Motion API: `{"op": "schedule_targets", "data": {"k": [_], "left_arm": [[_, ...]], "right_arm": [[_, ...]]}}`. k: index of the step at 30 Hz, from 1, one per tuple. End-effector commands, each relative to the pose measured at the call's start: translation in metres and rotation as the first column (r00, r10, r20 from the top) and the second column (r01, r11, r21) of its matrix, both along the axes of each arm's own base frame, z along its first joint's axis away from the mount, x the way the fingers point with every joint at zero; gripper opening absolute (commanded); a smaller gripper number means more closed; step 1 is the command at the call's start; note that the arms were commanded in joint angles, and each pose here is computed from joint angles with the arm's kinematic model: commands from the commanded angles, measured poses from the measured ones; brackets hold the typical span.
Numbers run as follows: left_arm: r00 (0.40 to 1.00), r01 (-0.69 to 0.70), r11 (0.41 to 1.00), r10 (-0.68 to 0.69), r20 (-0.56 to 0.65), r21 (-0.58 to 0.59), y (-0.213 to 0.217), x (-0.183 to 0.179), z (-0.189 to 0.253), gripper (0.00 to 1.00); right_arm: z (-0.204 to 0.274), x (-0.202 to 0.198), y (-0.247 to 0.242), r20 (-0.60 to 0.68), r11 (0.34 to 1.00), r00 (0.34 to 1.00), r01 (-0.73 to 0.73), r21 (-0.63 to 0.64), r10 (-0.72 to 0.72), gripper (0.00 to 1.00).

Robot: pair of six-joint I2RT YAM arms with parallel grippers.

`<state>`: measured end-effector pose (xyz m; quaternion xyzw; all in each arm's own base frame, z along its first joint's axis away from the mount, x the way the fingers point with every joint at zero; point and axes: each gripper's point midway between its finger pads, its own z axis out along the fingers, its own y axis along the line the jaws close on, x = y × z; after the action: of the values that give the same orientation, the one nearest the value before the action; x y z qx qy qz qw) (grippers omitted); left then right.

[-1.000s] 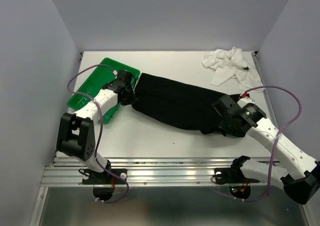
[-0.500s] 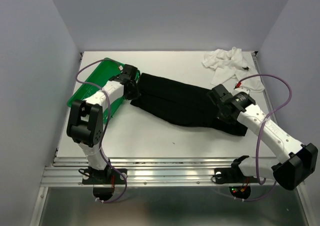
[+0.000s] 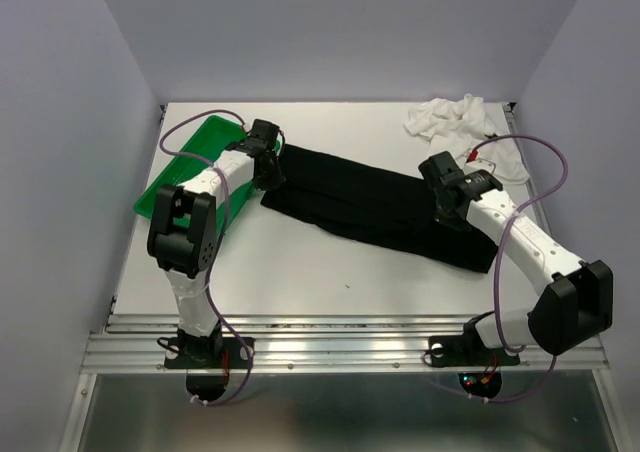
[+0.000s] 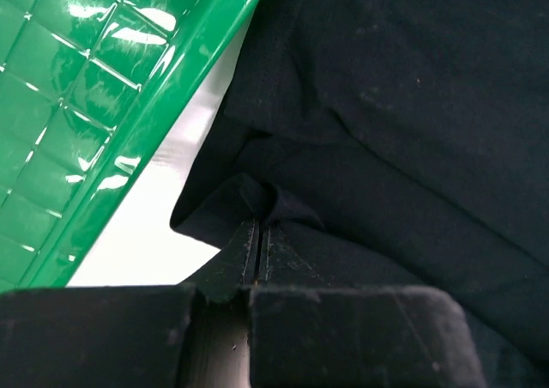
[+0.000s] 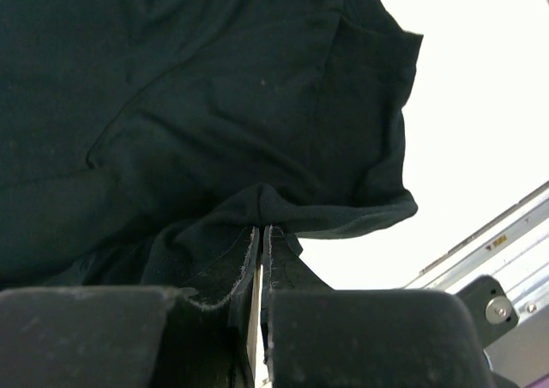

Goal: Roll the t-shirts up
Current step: Fold the T-shirt at the center of the board.

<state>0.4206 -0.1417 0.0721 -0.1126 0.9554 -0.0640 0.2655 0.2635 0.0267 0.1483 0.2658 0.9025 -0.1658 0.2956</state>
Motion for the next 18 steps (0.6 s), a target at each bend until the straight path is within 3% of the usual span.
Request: {"op": "schedule_targets", "data": {"k": [1,9,13,18], "left_arm": [[0.999,0.007,1.000,-0.008,0.039,0.014,0.003,0.010,0.017,0.00],[0.997,0.060,0.998,-0.061,0.038,0.011,0.012,-0.030,0.039,0.00],[0.996,0.085,0.996,-0.085,-0.042,0.000,0.019,-0.073,0.019,0.00],[0.994,0.084,0.996,-0.083,-0.071,0.008,0.029,-0.103,0.012,0.00]], "right_arm": [[0.021,0.027,0.001,0.095,1.000,0.995,-0.013,-0.004,0.014,0.01],[0.015,-0.008,0.011,0.030,0.991,0.997,-0.080,0.104,0.077,0.01],[0.003,-0.046,0.026,-0.009,0.962,0.995,-0.097,0.254,0.103,0.01],[0.000,-0.073,0.032,-0.051,0.939,0.993,-0.085,0.333,0.108,0.01]]}}
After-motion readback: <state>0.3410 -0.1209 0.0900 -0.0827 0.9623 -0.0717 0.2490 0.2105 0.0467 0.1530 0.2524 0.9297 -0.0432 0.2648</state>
